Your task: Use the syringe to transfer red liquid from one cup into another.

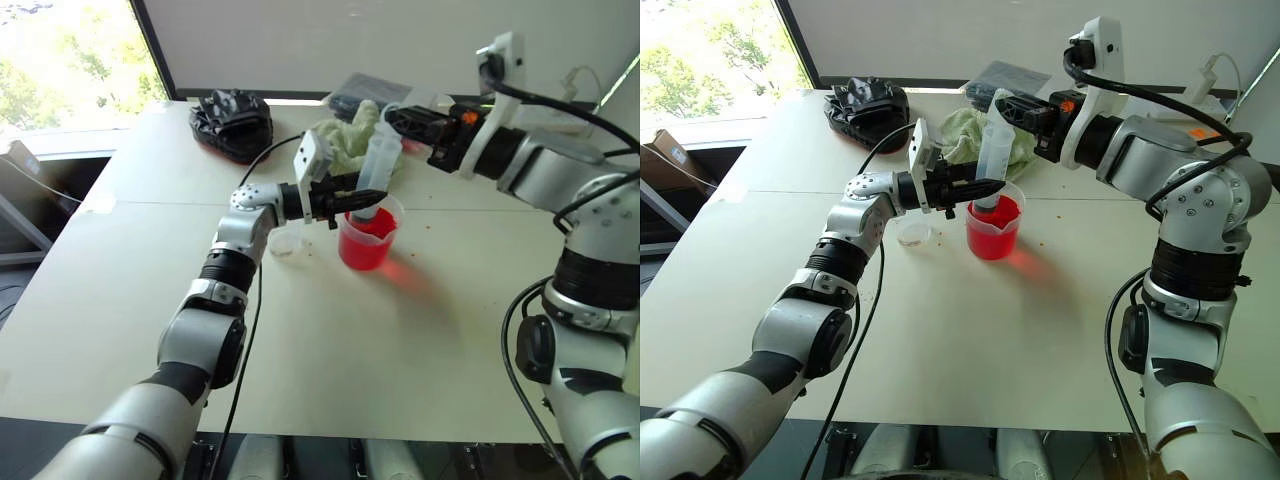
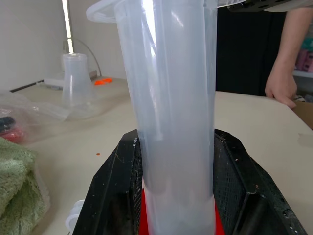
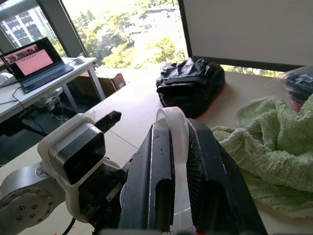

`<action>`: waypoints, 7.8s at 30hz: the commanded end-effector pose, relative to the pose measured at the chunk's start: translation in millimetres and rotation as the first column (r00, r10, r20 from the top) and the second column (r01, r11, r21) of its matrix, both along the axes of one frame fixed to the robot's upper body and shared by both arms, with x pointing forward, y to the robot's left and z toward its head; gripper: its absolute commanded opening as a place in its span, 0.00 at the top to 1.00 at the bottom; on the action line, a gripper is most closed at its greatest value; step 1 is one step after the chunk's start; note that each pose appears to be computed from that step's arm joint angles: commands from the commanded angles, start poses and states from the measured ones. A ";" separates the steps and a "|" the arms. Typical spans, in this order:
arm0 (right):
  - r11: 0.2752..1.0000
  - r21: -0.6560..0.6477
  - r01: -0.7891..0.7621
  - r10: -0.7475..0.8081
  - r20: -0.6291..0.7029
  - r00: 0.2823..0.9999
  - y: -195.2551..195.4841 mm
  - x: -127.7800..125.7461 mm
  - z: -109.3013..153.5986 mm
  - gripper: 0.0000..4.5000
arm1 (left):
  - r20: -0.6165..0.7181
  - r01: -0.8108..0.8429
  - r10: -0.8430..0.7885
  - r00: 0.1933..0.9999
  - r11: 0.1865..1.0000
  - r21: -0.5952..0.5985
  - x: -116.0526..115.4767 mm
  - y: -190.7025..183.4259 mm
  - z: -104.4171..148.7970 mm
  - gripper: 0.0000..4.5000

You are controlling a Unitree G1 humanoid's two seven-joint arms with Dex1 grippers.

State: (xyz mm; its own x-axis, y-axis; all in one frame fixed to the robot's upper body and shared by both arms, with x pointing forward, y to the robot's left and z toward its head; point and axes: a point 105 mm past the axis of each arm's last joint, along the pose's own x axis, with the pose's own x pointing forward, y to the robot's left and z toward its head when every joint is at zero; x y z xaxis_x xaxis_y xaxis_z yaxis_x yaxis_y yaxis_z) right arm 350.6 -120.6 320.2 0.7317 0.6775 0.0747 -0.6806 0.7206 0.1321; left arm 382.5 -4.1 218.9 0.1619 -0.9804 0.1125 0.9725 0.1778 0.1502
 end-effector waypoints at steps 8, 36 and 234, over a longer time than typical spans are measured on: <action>0.992 0.101 0.077 -0.094 0.182 0.979 -22.7 -7.7 54.4 0.98 | 0.035 0.111 -0.114 0.993 0.992 0.063 -18.3 -18.0 -7.2 0.70; 0.986 0.145 0.078 -0.107 0.206 0.973 -28.1 -9.4 68.4 0.98 | 0.036 0.120 -0.123 0.992 0.990 0.068 -20.4 -18.5 -8.2 0.70; 0.935 -0.112 -0.336 0.341 0.026 0.940 150.7 32.9 15.7 0.99 | 0.039 -0.556 0.563 0.825 0.823 -0.116 2.1 137.4 22.7 0.70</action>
State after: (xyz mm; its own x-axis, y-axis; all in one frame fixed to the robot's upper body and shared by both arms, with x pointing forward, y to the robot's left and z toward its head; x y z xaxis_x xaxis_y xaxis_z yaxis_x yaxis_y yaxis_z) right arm 394.6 19.1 330.3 0.5032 0.8642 0.0034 -0.8631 0.5024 0.0506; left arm 387.3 132.4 221.5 0.6829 -0.7108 0.1687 0.7026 0.7023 0.1146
